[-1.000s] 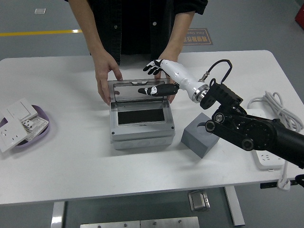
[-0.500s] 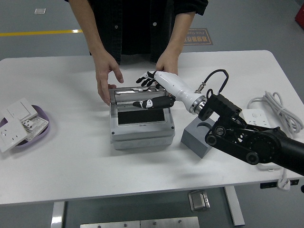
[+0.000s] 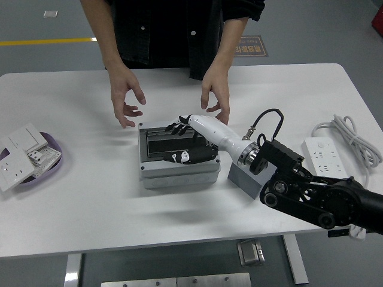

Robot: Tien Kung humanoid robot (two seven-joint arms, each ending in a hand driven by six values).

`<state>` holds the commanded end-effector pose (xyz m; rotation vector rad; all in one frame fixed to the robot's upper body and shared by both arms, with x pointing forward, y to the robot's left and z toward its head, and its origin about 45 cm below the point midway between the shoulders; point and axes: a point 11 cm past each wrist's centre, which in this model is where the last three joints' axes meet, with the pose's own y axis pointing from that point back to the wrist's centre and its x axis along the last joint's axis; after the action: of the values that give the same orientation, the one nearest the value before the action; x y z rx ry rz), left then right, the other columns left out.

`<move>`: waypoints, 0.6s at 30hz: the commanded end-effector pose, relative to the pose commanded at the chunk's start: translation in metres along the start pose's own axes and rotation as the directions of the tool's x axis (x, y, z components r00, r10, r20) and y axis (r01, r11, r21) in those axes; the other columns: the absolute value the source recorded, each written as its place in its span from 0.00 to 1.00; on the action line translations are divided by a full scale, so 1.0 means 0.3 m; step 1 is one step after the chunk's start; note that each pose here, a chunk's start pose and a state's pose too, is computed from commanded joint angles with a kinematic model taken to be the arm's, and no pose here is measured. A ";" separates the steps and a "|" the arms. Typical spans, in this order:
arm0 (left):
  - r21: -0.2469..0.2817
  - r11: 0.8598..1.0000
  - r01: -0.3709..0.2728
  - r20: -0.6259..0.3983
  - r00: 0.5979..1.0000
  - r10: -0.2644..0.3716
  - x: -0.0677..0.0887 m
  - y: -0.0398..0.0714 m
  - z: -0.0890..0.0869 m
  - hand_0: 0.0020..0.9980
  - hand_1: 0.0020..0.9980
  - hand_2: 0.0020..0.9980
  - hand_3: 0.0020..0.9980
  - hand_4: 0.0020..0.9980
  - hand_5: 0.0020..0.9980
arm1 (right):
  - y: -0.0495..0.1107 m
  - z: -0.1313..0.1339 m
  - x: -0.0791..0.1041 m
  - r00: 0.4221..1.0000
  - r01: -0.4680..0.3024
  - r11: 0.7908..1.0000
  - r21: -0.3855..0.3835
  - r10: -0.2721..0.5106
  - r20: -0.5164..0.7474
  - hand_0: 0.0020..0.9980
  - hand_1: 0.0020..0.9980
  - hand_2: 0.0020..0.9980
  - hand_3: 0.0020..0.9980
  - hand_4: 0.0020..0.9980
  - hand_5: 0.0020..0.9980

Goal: Pick up the cylinder from the cube,place it in the box,flap close box

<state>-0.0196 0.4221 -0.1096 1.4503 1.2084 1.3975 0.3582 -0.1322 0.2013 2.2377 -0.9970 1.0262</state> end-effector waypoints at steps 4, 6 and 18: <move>0.003 1.000 0.002 0.000 1.000 -0.002 -0.003 -0.001 -0.003 0.62 0.64 0.63 0.64 0.69 0.25 | 0.012 0.016 0.029 0.999 -0.031 0.999 -0.010 0.032 0.019 0.35 0.60 0.64 0.69 0.93 0.54; 0.005 1.000 0.002 -0.001 1.000 -0.002 -0.004 -0.001 -0.007 0.62 0.64 0.63 0.64 0.69 0.25 | 0.027 0.022 0.064 0.997 -0.064 0.998 -0.014 0.065 0.036 0.35 0.60 0.64 0.69 0.91 0.54; 0.015 1.000 0.007 -0.006 1.000 -0.007 -0.014 -0.004 -0.027 0.62 0.64 0.63 0.64 0.69 0.25 | 0.173 0.030 0.249 0.968 -0.229 0.973 0.001 0.227 0.110 0.41 0.59 0.64 0.67 0.89 0.54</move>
<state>-0.0276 0.4176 -0.1111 1.4510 1.2290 1.3918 0.3556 -0.2012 0.2611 2.2486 -1.3242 1.0152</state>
